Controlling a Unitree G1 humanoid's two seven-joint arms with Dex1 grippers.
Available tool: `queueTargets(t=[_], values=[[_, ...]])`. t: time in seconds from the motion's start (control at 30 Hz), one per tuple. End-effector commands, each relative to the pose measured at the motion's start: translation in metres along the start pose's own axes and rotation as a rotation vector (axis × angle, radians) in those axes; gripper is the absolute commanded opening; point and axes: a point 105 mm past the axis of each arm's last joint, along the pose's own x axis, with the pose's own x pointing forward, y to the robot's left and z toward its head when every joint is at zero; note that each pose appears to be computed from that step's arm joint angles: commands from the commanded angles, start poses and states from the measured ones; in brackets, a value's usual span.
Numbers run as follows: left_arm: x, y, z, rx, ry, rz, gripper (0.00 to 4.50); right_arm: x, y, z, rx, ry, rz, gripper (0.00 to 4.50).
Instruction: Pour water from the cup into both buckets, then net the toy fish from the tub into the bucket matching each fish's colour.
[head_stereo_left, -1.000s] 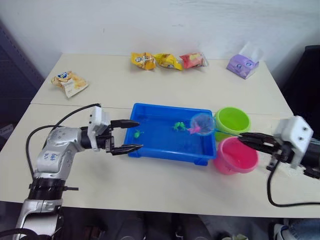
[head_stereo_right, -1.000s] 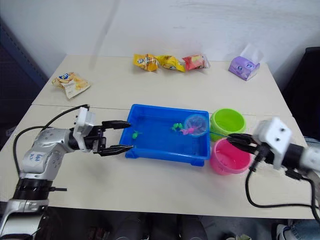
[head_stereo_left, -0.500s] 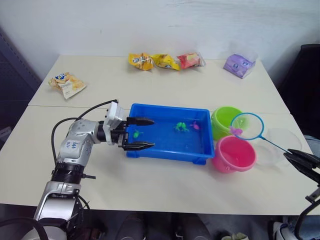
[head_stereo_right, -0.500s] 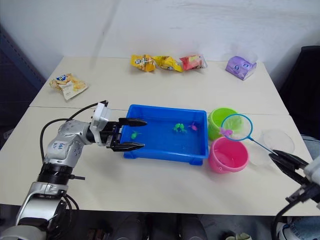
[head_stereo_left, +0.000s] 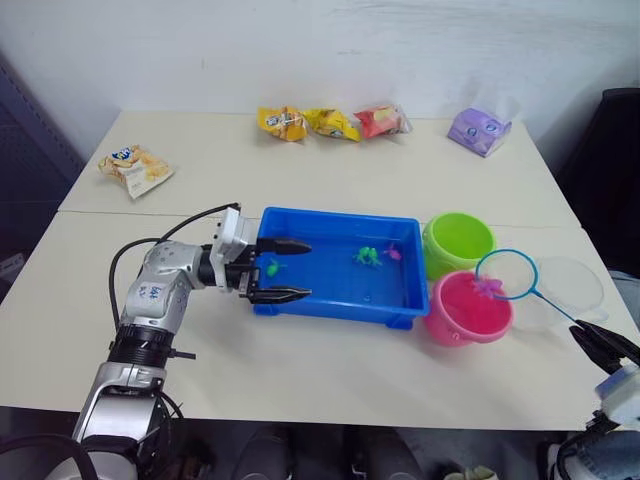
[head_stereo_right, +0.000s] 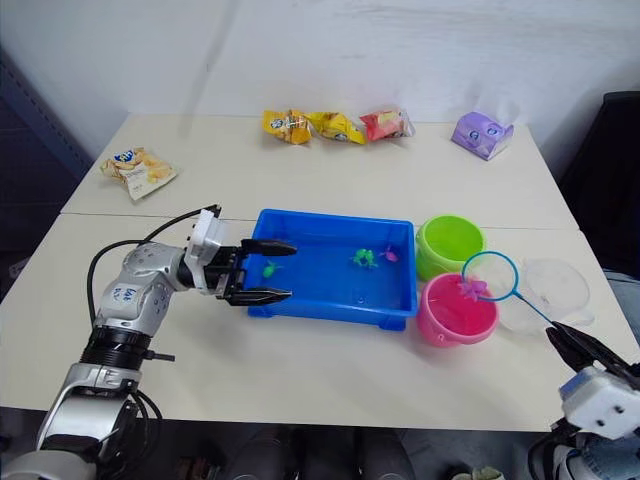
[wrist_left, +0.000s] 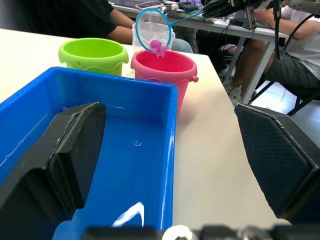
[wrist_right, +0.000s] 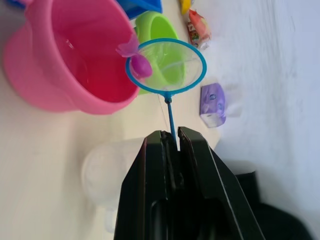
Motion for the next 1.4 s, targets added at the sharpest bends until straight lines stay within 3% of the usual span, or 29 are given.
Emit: queueTargets(t=[0.03,0.27,0.53,0.63,0.77,1.07,1.17,1.4], values=[[-0.005,0.0,0.008,0.056,0.002,0.021,4.44,-0.009,-0.011,0.002,-0.236,-0.021,-0.064,0.0],[-0.005,-0.001,0.006,0.052,-0.002,0.037,4.44,-0.01,-0.006,0.009,-0.437,-0.083,-0.086,0.0],[-0.004,0.0,0.006,0.051,-0.008,0.043,4.44,-0.008,0.011,-0.004,-0.463,-0.06,-0.063,0.0],[-0.006,0.002,0.01,0.058,-0.016,0.056,4.44,-0.012,-0.005,-0.001,-0.515,-0.051,-0.143,0.0],[-0.005,-0.001,0.007,0.048,-0.003,0.046,4.44,-0.009,0.0,0.004,-0.462,-0.058,-0.165,0.0],[-0.019,0.003,0.007,0.037,0.005,0.114,4.44,0.033,-0.043,0.054,0.199,-0.248,-0.235,0.0],[-0.025,0.003,0.007,0.035,0.01,0.145,4.44,0.059,-0.044,0.084,0.641,-0.389,-0.081,0.0],[-0.032,-0.001,0.01,0.042,0.017,0.197,4.44,0.099,-0.03,0.095,1.16,-0.237,0.105,0.0]])
